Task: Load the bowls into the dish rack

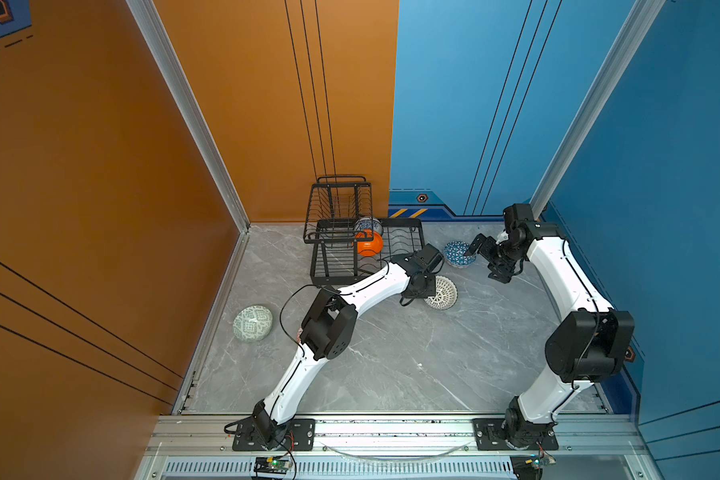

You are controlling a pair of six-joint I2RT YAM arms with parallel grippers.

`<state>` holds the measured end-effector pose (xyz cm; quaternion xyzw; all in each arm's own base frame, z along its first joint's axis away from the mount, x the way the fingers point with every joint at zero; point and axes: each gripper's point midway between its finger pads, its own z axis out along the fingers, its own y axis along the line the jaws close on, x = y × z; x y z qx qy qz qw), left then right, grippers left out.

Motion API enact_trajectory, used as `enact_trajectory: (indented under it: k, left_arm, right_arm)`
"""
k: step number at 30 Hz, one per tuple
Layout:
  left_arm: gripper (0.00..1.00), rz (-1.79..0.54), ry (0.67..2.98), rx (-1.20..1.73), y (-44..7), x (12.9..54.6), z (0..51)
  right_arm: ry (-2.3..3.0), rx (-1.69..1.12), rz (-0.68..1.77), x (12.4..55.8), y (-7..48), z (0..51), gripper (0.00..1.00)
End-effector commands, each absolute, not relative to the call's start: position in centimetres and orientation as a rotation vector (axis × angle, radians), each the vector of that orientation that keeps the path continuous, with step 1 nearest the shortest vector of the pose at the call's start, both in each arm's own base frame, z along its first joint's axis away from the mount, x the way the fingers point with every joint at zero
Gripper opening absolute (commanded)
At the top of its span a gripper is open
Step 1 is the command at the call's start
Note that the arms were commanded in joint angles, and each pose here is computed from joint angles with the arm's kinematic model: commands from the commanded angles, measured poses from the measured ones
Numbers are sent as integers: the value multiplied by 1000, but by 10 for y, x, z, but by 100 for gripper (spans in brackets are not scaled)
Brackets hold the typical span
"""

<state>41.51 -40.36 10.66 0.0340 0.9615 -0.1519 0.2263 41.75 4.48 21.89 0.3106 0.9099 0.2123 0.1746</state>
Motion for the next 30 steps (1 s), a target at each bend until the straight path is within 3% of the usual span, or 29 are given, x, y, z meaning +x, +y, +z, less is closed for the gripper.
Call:
enact_trajectory:
  k: [1,9,13,18,30]
  left_arm:
    - [0,-391,2315,-4,-379,456,234]
    - [0,-362,1972,-61,-361,494,338]
    - [0,-405,1901,-76,-361,501,360]
    - [0,-257,1772,-35,-358,504,375]
    - [0,-27,1498,-60,-345,508,406]
  right_arm:
    - [2433,926,742,436,51,262,100]
    - [2115,930,1015,467,69,360,100]
    - [2057,932,1094,471,78,385,100]
    - [1958,928,1223,476,93,418,100]
    - [1921,970,1369,490,130,422,100]
